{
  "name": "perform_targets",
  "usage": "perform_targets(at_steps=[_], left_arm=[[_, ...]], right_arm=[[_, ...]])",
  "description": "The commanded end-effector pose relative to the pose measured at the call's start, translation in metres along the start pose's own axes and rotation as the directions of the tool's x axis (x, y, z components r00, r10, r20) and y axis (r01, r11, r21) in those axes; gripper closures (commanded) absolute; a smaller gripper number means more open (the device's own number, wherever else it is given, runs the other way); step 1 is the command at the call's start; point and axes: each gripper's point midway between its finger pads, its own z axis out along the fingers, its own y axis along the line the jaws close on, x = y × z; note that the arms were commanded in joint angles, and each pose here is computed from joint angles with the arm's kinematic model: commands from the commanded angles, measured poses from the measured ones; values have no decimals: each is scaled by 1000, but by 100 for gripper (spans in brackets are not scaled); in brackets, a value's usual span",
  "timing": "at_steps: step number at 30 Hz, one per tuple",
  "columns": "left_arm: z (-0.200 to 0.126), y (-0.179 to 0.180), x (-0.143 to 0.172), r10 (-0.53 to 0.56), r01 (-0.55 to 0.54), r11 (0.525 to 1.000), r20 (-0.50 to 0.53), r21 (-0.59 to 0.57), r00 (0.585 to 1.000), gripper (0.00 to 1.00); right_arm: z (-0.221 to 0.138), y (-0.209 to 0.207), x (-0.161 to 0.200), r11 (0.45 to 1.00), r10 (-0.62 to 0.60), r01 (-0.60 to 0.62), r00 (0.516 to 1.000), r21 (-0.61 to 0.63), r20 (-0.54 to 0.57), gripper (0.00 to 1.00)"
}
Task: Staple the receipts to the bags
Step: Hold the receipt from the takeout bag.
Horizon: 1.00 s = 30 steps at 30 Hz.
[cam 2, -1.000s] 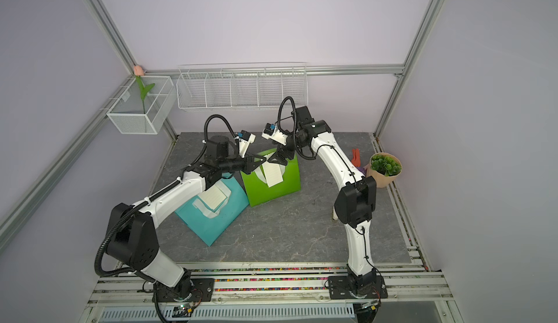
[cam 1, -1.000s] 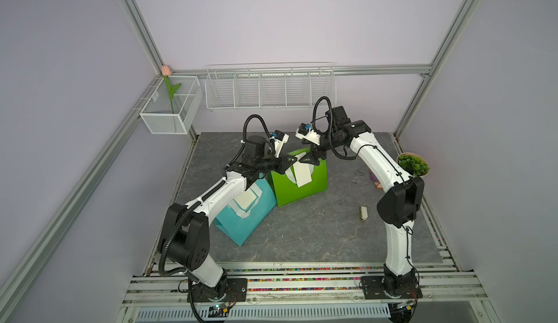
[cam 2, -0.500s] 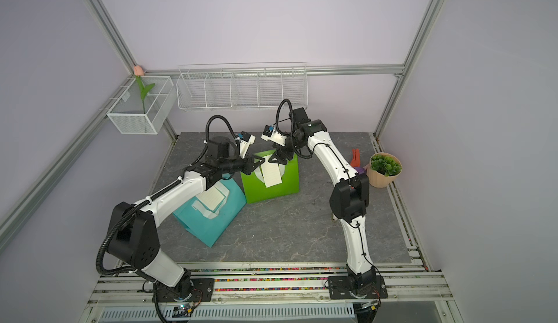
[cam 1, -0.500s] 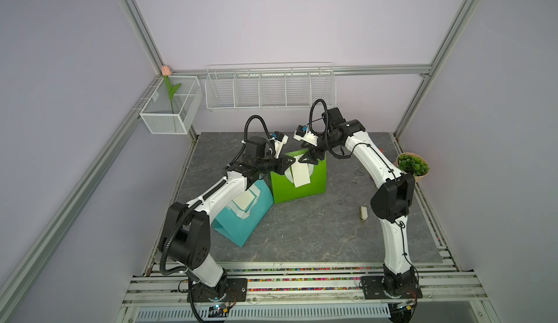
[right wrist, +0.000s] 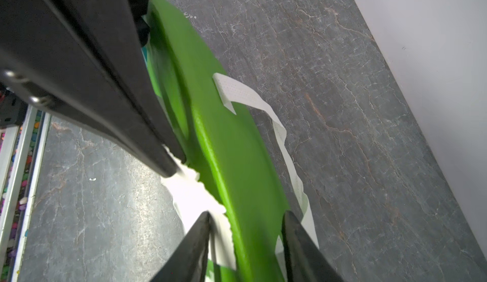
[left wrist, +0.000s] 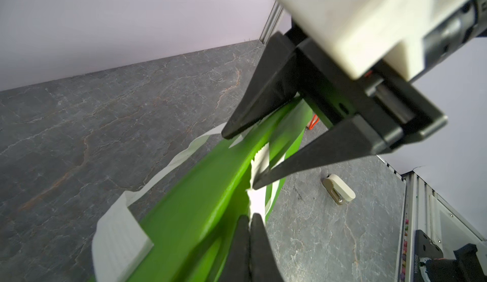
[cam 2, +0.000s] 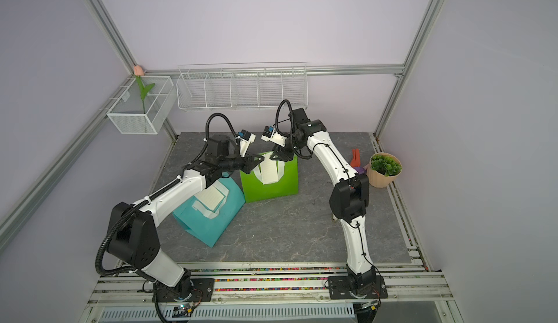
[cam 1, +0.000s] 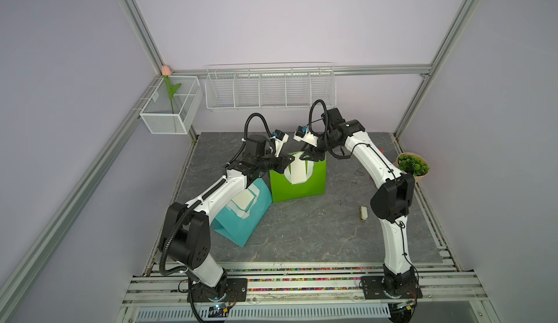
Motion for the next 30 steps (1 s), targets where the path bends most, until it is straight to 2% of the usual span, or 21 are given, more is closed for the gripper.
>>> perform_targets(at_steps=[1,2,3,9,15,17,22,24,25,28,30], left_arm=[[1,4,-12,27,-27,1000,20,-13,999,100],[2,5,-11,28,-27,999,20,-17,999,100],[3,6,-10,29,-28,999,17,-19,999,100],[6,8,3,51,-52,999,-39,-14,998,100],[8,16,6,48,-51,997,-55,-49,997,100],[8,18,4,48,-51,997,-52,-63,997,100],[7,14,-4,68,-70,997,-43,-45,997,100],[7,10,-3,109,-110,994,-60,-24,992,100],[7,8,0,126,-127,992,-72,-10,989,100],[9,8,2,171,-171,985,-94,7,981,100],[13,11,4,174,-174,985,-105,4,979,100]], right_arm=[[6,3,-1,1000,-7,7,1000,-9,-10,57],[7,2,0,1000,-6,6,1000,-7,-13,63],[7,1,0,1000,-7,7,1000,-3,-15,65],[4,0,-7,1000,-7,7,1000,9,5,67],[2,0,-10,1000,-5,4,1000,11,17,87],[3,1,-8,1000,-1,1,1000,6,10,90],[4,2,-6,1000,3,-3,1000,5,-1,85],[1,3,-8,1000,-2,2,1000,2,5,51],[1,5,-9,1000,-11,12,1000,-3,10,47],[-1,3,-12,1000,-23,22,1000,7,21,44],[-1,2,-13,1000,-27,26,999,6,29,48]])
